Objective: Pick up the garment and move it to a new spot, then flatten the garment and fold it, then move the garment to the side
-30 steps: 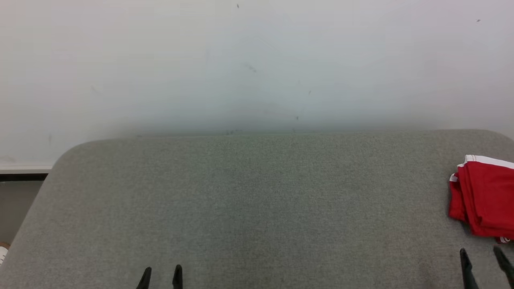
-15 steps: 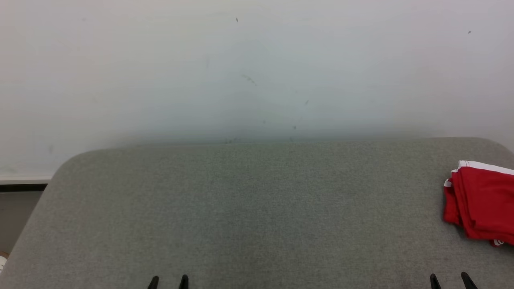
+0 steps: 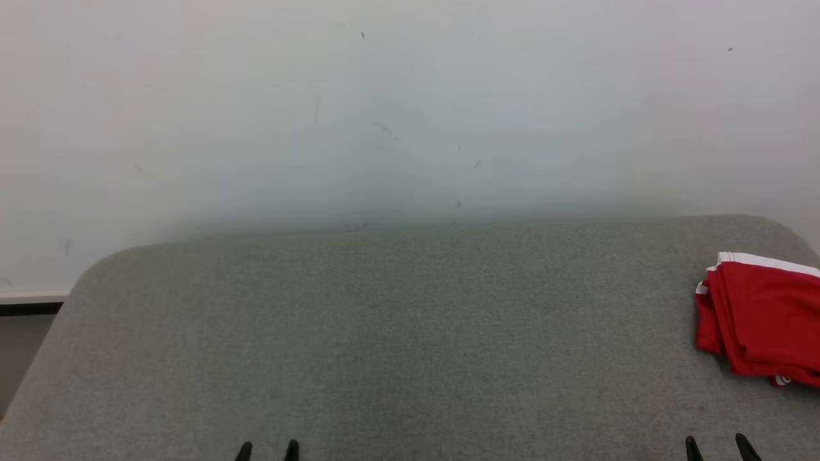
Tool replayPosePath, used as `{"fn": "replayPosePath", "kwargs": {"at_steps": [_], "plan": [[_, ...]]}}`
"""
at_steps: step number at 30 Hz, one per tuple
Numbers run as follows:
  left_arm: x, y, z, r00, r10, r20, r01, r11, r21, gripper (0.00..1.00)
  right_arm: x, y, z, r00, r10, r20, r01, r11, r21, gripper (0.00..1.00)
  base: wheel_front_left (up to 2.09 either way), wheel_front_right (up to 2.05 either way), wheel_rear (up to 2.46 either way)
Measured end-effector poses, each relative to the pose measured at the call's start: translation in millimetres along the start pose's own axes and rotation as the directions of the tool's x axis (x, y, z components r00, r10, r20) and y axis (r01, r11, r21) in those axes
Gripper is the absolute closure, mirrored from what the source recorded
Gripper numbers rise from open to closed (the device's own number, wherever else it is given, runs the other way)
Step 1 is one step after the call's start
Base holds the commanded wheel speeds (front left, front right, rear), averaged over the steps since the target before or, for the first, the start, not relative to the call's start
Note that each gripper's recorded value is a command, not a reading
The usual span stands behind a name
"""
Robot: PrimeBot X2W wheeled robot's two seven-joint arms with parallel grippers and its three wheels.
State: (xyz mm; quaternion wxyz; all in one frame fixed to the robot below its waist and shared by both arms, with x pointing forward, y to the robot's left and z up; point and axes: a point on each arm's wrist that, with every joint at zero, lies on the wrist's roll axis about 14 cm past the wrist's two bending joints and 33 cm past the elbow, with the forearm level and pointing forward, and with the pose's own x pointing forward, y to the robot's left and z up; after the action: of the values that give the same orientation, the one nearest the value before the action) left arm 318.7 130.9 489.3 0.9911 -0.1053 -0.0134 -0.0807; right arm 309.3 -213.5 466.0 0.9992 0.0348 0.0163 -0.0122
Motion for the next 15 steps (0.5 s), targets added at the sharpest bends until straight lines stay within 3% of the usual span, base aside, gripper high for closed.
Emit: {"fn": "replayPosePath", "kwargs": {"at_steps": [6, 7, 15], "plan": [[0, -1, 1, 1.0, -0.003, 0.003, 0.003, 1.0, -0.005, 0.0, -2, 2, -2, 1.0, 0.005, -0.006, -0.005, 1.0, 0.0, 0.0, 0.0, 0.0, 0.0], [-1, -2, -1, 1.0, -0.007, -0.003, 0.007, 1.0, 0.002, 1.0, -2, 3, -3, 1.0, 0.006, -0.009, -0.006, 1.0, 0.001, 1.0, 0.0, 0.0, 0.0], [-10, 3, -24, 0.996, 0.021, -0.083, -0.025, 0.999, -0.048, 1.0, -8, 3, -26, 0.996, -0.013, -0.093, 0.019, 0.998, 0.067, 1.0, 0.0, 0.0, 0.0]]}}
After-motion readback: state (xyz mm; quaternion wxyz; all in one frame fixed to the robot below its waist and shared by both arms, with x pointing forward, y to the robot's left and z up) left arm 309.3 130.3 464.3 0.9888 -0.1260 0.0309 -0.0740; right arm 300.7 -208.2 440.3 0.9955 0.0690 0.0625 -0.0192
